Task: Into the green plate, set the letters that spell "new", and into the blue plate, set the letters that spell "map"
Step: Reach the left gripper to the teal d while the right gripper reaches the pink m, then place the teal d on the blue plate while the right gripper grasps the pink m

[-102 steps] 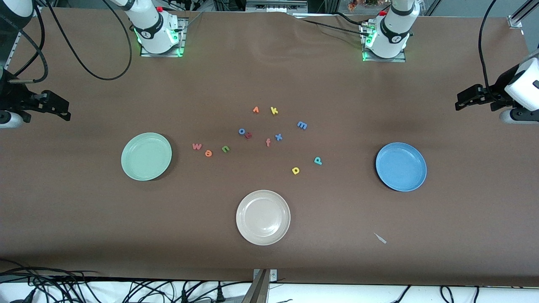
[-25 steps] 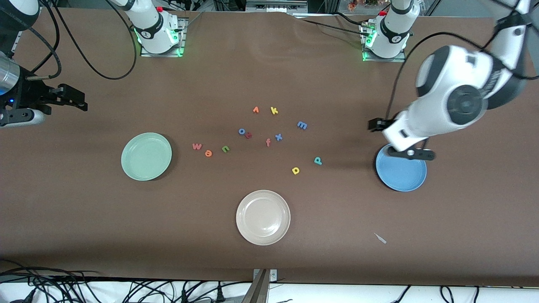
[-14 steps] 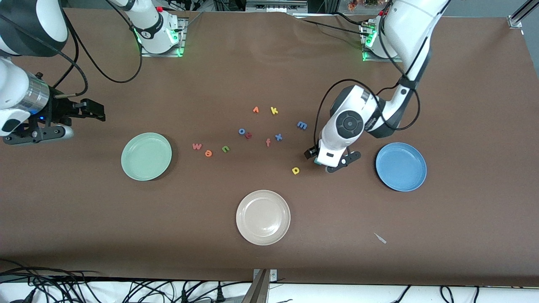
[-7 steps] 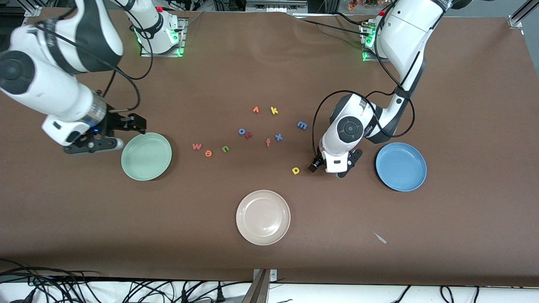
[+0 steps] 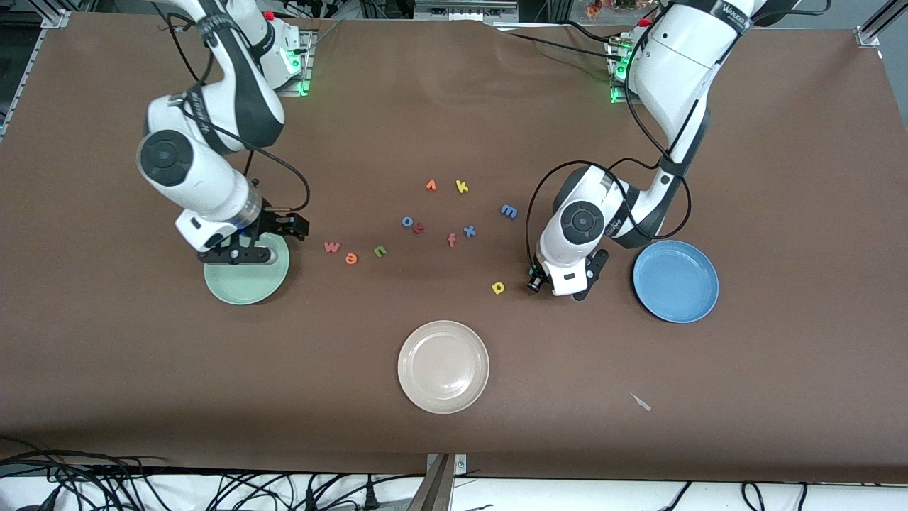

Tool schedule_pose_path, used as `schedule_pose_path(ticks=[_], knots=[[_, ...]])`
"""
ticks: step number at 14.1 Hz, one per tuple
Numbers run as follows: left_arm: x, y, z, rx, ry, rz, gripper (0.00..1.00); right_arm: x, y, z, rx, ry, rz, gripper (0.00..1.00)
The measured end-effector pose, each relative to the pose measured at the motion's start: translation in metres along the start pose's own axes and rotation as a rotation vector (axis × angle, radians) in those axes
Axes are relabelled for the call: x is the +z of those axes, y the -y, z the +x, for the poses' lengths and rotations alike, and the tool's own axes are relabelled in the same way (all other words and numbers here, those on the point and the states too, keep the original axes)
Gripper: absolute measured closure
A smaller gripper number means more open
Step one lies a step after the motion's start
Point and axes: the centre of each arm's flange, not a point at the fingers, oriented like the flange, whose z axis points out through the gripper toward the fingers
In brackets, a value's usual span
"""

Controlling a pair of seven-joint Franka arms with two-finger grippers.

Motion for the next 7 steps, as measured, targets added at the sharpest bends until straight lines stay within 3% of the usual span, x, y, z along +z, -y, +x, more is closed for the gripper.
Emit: schedule_pose_path(ticks=[4,7], knots=[[0.006,-0.003,-0.008,-0.032,0.002,0.001,0.36,0.051,0.011,-0.026,0.104,-0.018,0.016,0.02],[0.006,-0.005,-0.012,-0.053,0.001,-0.002,0.47,0.084,0.008,-0.028,0.132,-0.015,0.018,0.02]])
